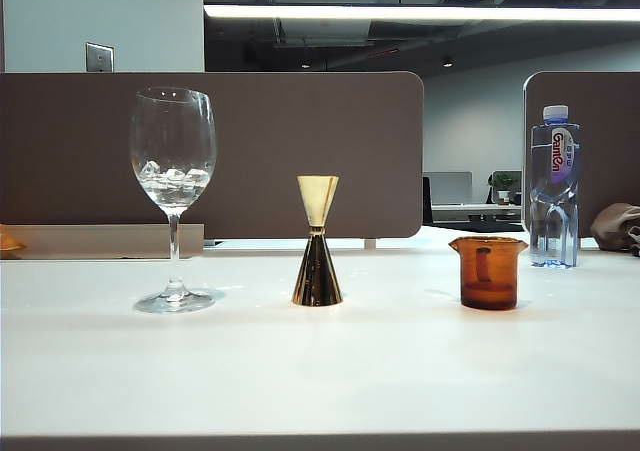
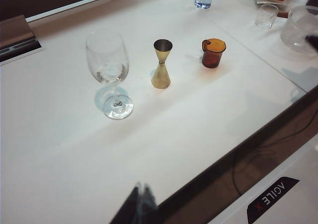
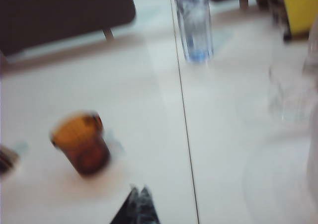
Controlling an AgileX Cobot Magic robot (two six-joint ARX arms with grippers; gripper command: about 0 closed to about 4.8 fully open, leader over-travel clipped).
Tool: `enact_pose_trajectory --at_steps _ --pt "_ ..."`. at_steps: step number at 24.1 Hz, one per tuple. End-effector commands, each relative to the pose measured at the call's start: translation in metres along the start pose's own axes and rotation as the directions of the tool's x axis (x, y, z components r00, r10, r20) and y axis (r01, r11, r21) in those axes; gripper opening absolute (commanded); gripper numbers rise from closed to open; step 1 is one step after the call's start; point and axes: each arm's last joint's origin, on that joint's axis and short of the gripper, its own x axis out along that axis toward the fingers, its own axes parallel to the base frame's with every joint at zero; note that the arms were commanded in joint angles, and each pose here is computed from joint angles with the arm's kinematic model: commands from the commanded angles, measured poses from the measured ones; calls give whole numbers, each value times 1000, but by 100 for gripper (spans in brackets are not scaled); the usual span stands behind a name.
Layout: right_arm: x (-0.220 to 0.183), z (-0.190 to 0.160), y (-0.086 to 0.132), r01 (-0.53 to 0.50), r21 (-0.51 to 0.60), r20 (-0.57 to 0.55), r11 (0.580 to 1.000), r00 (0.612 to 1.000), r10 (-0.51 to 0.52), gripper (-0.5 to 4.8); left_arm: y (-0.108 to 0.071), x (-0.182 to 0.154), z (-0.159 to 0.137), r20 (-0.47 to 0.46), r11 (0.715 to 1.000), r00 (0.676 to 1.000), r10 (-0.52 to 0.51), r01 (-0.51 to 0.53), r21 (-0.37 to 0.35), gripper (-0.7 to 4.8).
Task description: Pick up the small amber measuring cup and pour the water in it into the jigger, then pick up the jigger and pour the water in it into the wine glass.
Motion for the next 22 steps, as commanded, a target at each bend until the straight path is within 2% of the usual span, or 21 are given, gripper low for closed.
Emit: enact_pose_trajectory --at_steps 1,3,5,7,10,11,14,17,18,19,20,22 --pt "-25 44 9 55 7 114 998 992 -56 -3 0 -1 0 0 1000 1000 2 -2 -4 -2" --pt "-56 87 19 41 10 222 999 974 -42 -3 0 -1 0 0 1000 1000 2 -2 -4 -2" --pt "-70 107 24 47 -26 233 999 972 -40 -3 0 -1 0 0 1000 1000 1 -1 -4 -2" --pt "-84 148 34 96 -220 141 971 988 -66 -3 0 -1 0 0 1000 1000 2 -2 -4 -2" --pt "-84 184 43 89 -258 43 962 996 -81 -2 0 -1 0 0 1000 1000 1 -1 -4 -2" --pt "-81 194 46 77 -258 51 963 997 -66 -2 0 -1 0 0 1000 1000 2 -2 -4 -2" --pt "-56 221 54 3 -256 121 967 992 29 13 0 -1 0 0 1000 1000 2 -2 -4 -2" --pt "-24 228 58 -107 -244 89 964 987 132 19 0 -1 0 0 1000 1000 2 -2 -4 -2" --pt "2 228 59 -197 -201 24 960 978 206 22 0 -1 0 0 1000 1000 2 -2 -4 -2" --pt "14 226 60 -225 -185 -10 957 974 227 23 0 -1 0 0 1000 1000 2 -2 -4 -2" --pt "43 220 59 -262 -162 -90 951 964 250 22 0 -1 0 0 1000 1000 2 -2 -4 -2" --pt "81 207 55 -257 -132 -194 957 954 229 22 0 -1 0 0 1000 1000 2 -2 -4 -2"
